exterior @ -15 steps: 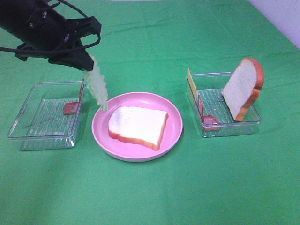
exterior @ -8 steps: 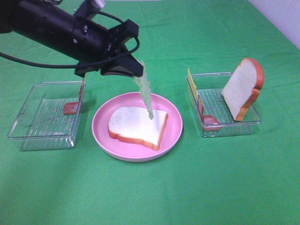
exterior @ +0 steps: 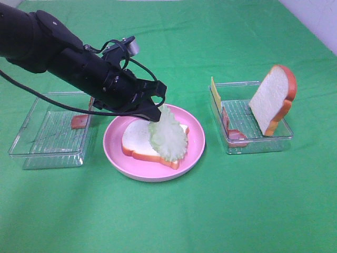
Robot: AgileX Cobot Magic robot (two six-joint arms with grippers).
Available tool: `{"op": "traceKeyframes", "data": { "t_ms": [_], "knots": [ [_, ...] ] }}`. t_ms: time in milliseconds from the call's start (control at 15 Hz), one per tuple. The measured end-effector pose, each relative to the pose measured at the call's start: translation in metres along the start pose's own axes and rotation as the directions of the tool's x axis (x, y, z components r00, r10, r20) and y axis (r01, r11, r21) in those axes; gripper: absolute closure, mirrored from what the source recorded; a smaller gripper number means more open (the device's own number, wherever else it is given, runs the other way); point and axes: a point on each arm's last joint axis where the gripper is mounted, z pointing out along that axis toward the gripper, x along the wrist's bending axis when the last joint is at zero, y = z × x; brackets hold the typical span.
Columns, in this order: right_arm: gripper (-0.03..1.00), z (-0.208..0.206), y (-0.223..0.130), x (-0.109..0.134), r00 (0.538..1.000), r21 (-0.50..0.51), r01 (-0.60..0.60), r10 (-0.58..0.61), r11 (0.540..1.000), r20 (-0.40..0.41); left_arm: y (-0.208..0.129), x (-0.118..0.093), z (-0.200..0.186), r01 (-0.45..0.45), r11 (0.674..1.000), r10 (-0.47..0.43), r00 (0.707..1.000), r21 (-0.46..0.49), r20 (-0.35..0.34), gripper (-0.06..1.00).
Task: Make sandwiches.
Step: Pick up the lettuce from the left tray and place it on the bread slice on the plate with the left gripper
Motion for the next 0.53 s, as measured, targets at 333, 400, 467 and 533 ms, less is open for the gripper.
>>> {"op": "traceKeyframes", "data": {
  "t_ms": [333, 400, 467, 533],
  "knots": [
    [0.20, 0.0000, 0.0000, 0.0000, 1.000, 0.000, 0.000, 0.000, 1.000, 0.000, 0.0048, 0.0084, -0.0006, -0.011, 0.999, 0.006, 0.996, -0.051, -0.092, 0.94],
    [0.20, 0.0000, 0.0000, 0.0000, 1.000, 0.000, 0.000, 0.000, 1.000, 0.000, 0.0051, 0.0087, -0.0006, -0.005, 0.999, 0.000, 0.995, -0.054, -0.095, 0.94],
    [0.20, 0.0000, 0.0000, 0.0000, 1.000, 0.000, 0.000, 0.000, 1.000, 0.000, 0.0051, 0.0087, -0.0006, 0.000, 0.999, -0.005, 0.995, -0.055, -0.095, 0.94],
    [0.20, 0.0000, 0.0000, 0.0000, 1.000, 0.000, 0.000, 0.000, 1.000, 0.000, 0.0048, 0.0091, -0.0007, 0.033, 0.998, -0.038, 0.995, -0.055, -0.097, 0.82]
  ]
}}
